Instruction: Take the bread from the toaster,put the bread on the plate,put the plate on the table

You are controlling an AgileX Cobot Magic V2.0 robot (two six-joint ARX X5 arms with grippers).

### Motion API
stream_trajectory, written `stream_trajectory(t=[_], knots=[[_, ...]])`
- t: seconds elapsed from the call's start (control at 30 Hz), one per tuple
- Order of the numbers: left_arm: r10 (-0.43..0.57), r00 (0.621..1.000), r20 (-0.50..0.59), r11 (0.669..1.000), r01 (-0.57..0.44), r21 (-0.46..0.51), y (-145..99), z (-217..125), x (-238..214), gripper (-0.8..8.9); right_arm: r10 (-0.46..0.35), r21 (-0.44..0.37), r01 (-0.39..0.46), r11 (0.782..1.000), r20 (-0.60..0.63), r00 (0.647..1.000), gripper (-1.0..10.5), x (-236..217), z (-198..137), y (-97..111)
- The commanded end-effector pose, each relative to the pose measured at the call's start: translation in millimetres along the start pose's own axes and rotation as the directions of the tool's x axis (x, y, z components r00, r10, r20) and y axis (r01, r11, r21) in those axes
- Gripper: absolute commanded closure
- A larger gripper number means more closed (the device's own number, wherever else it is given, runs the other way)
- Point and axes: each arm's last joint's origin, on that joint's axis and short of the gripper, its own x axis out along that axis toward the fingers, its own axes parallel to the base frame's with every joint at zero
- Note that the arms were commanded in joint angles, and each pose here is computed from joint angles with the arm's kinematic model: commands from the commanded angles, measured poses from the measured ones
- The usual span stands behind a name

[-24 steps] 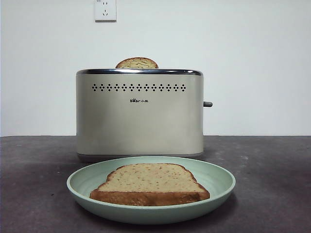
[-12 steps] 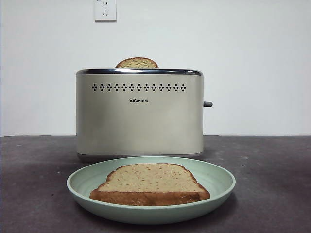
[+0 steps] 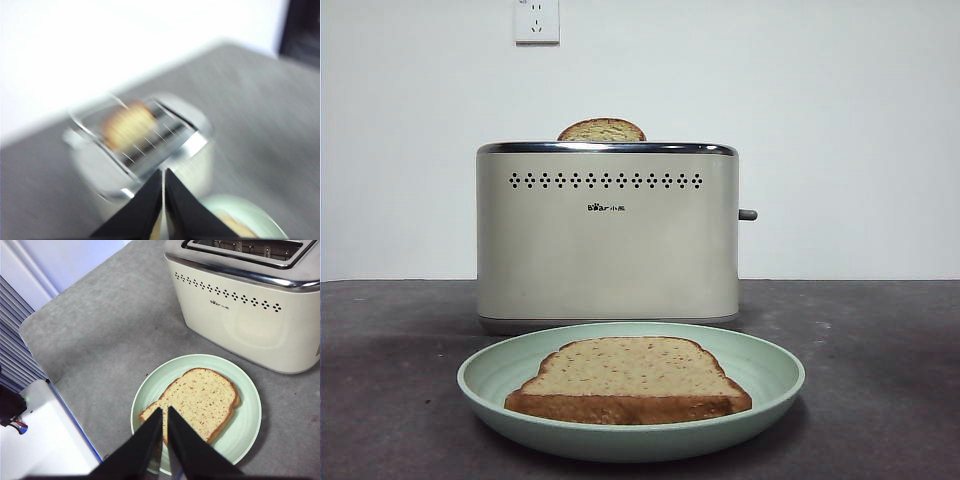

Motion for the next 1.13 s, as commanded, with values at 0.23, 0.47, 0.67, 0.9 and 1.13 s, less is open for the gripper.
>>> stream_trajectory(t=[0.23,0.47,0.67,0.9,1.13], knots=[[0.313,0.914,0.257,0.945,-0.327,0.013,11,-52,-28,8.06,0.008,-0.015,-0.008,1.000,0.015,1.000,9.4,-1,3,2],[0.463,0.850,0.250,0.884,-0.463,-0.063,12,-121,-22,8.06,0.008,-0.015,-0.008,1.000,0.016,1.000,9.4,-1,4,2],[0.508,0.838,0.202,0.862,-0.491,-0.129,11,-174,-10,8.06,0.008,-0.015,-0.008,1.000,0.016,1.000,9.4,-1,4,2],[0.512,0.847,0.144,0.855,-0.485,-0.184,8,-225,2,8.06,0.008,-0.015,-0.008,1.000,0.016,1.000,9.4,-1,4,2],[0.513,0.852,0.106,0.849,-0.485,-0.208,6,-255,10,8.06,0.008,-0.015,-0.008,1.000,0.015,1.000,9.4,-1,3,2]])
